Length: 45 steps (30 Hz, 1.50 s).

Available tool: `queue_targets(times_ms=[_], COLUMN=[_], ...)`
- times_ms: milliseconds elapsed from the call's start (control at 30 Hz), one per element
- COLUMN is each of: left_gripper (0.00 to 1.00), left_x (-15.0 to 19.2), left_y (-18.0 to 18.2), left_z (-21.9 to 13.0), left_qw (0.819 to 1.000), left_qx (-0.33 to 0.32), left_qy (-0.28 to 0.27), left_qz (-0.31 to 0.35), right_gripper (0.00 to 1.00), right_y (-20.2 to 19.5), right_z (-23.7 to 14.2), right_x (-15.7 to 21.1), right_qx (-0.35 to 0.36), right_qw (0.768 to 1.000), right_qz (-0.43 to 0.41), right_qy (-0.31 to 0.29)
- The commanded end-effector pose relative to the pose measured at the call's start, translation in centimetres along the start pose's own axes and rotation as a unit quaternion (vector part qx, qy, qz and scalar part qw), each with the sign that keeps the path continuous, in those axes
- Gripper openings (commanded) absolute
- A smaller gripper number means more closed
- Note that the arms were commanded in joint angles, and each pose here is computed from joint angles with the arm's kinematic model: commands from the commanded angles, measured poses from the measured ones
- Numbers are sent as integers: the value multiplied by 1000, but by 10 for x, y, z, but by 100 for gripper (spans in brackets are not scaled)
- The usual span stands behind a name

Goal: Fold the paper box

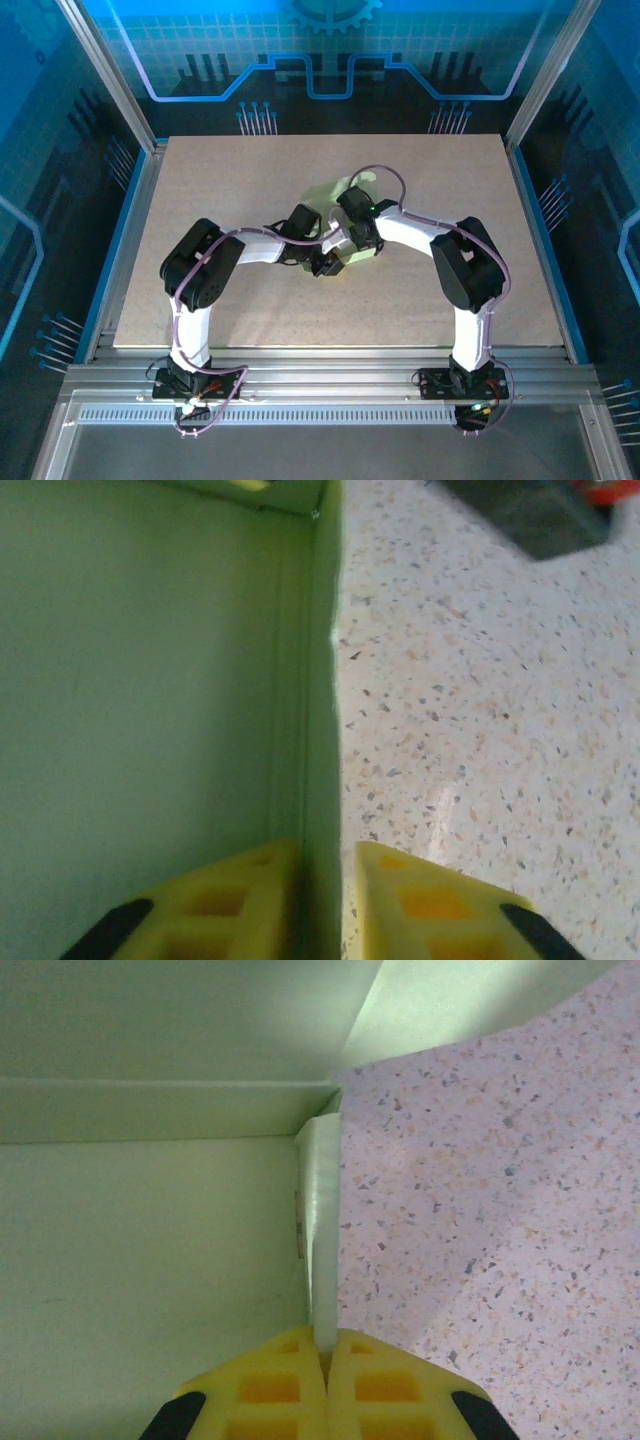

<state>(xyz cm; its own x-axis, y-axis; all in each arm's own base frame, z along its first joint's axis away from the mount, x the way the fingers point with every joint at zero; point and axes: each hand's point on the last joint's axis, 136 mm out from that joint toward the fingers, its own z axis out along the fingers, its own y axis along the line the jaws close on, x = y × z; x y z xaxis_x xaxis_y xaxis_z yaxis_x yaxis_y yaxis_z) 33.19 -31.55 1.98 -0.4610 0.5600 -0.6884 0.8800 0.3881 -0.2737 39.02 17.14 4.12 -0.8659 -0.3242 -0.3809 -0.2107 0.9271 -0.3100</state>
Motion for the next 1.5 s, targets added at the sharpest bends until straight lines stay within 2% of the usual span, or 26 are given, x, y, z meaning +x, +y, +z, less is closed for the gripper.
queue_targets(times_ms=[0, 33, 333, 533, 700, 800, 967, 1067, 1200, 1333, 1467], left_gripper=[42, 44, 87, 99, 99, 99, 99, 99, 99, 99, 99], left_x=[43, 39, 2, -12, -15, -11, 4, 14, 24, 21, 6], left_y=[-5, -6, -25, -45, -42, -29, -1, 19, 44, 61, 68], left_z=[3, 0, -39, -93, -139, -163, -180, -189, -199, -203, -208], left_qw=[998, 998, 996, 981, 964, 949, 922, 900, 878, 865, 864], left_qx=[2, 3, 6, -22, -76, -109, -164, -198, -233, -236, -229], left_qy=[42, 31, -74, -187, -245, -273, -282, -278, -267, -272, -279], left_qz=[-52, -53, -45, -43, -71, -112, -207, -270, -322, -351, -350], right_gripper=[0, 0, 0, 0, 0, 0, 0, 0, 0, 0, 0], right_y=[-6, -7, -9, -10, -9, -5, 2, 4, 7, 9, 5], right_z=[28, 28, 29, 31, 31, 32, 27, 20, 9, -2, -9], right_x=[61, 61, 62, 64, 63, 62, 56, 47, 32, 22, 16], right_qx=[27, 27, 33, 77, 147, 159, 92, 49, -17, -91, -132], right_qw=[995, 995, 994, 990, 980, 978, 991, 996, 999, 994, 987], right_qz=[-12, -11, -16, -36, -72, -79, -23, 0, 26, 63, 88], right_qy=[93, 93, 99, 111, 111, 110, 93, 70, 32, 5, -17])
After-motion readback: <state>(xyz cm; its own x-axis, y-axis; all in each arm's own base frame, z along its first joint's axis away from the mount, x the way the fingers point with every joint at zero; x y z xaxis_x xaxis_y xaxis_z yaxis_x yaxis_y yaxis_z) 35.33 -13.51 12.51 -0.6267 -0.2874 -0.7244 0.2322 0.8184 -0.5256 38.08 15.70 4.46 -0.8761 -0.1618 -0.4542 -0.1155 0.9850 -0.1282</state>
